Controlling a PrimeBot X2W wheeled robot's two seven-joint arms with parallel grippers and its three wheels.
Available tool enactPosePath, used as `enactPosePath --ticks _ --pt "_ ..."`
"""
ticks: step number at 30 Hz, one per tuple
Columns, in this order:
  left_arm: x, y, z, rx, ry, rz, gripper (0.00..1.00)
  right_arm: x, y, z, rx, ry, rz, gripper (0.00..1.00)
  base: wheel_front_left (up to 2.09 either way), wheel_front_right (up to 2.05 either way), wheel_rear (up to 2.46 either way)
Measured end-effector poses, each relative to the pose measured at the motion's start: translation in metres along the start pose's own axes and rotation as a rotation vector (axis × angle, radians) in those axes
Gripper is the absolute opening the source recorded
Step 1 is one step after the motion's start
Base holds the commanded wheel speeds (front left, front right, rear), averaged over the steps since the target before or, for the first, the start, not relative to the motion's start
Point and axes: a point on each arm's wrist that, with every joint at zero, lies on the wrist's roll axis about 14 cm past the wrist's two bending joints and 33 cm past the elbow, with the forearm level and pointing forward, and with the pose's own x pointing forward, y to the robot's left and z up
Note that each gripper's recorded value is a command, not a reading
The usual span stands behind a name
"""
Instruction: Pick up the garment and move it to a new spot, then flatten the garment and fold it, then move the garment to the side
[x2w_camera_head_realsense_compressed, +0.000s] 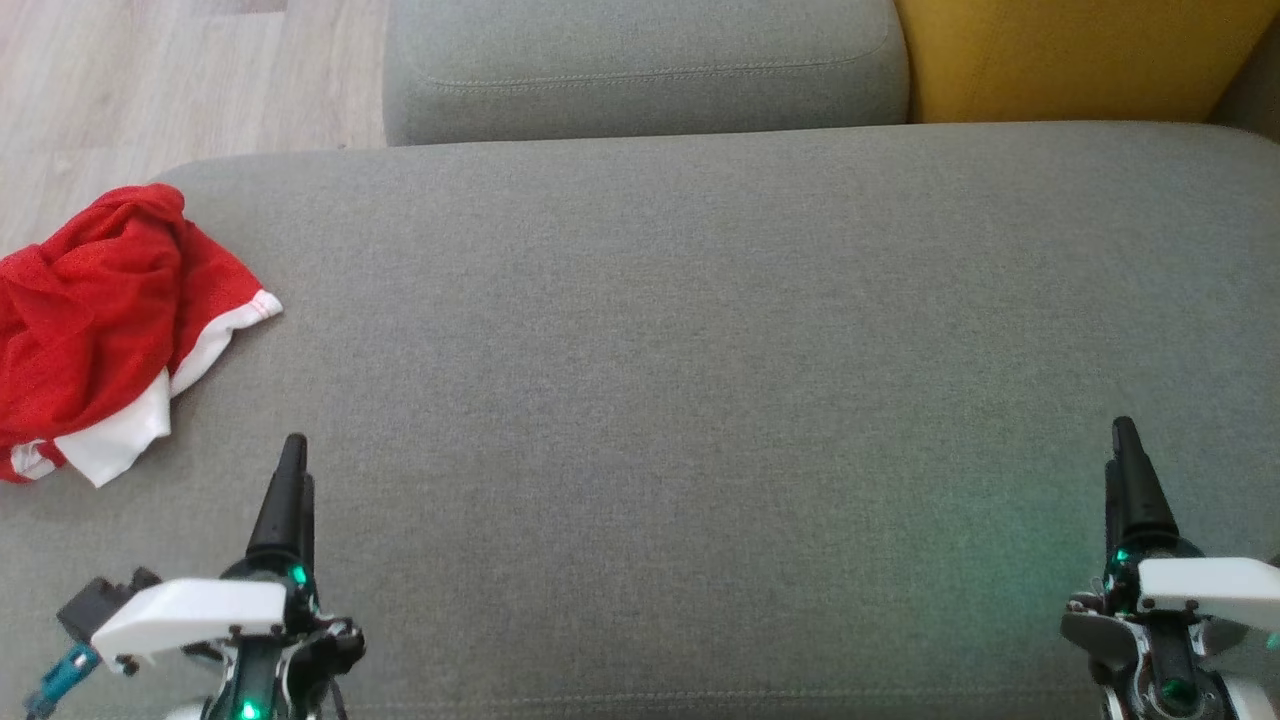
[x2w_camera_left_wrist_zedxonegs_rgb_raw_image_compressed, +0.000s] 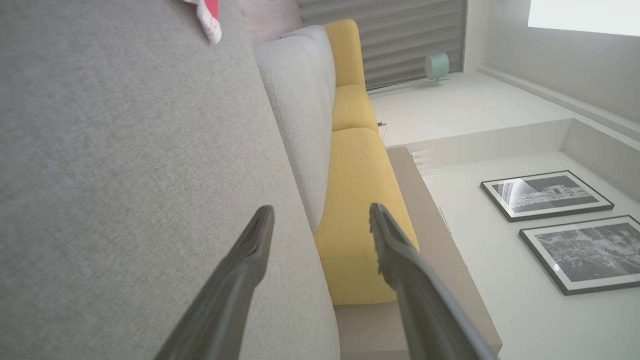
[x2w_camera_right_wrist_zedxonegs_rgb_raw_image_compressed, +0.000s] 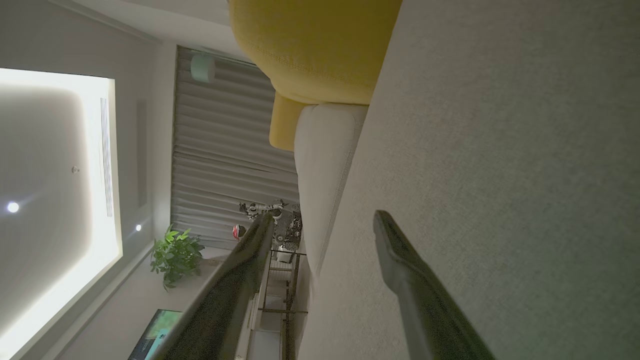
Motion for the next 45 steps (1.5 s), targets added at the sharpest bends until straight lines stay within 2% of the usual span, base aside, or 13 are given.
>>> enactPosePath --ticks 24,37,45 --pt "0.001 -0.035 -0.002 0.491 0.002 -0.118 1.00 0.002 0.029 -0.011 -0.490 0.054 0.093 1.00 0.00 0.00 0.00" --pt "-0.001 -0.040 -0.007 0.750 0.006 -0.144 1.00 0.002 0.032 -0.020 -0.680 0.068 0.116 1.00 0.00 0.00 0.00" --pt "-0.003 -0.047 -0.011 0.863 0.000 -0.172 1.00 0.001 0.034 -0.025 -0.789 0.075 0.133 1.00 0.00 0.00 0.00"
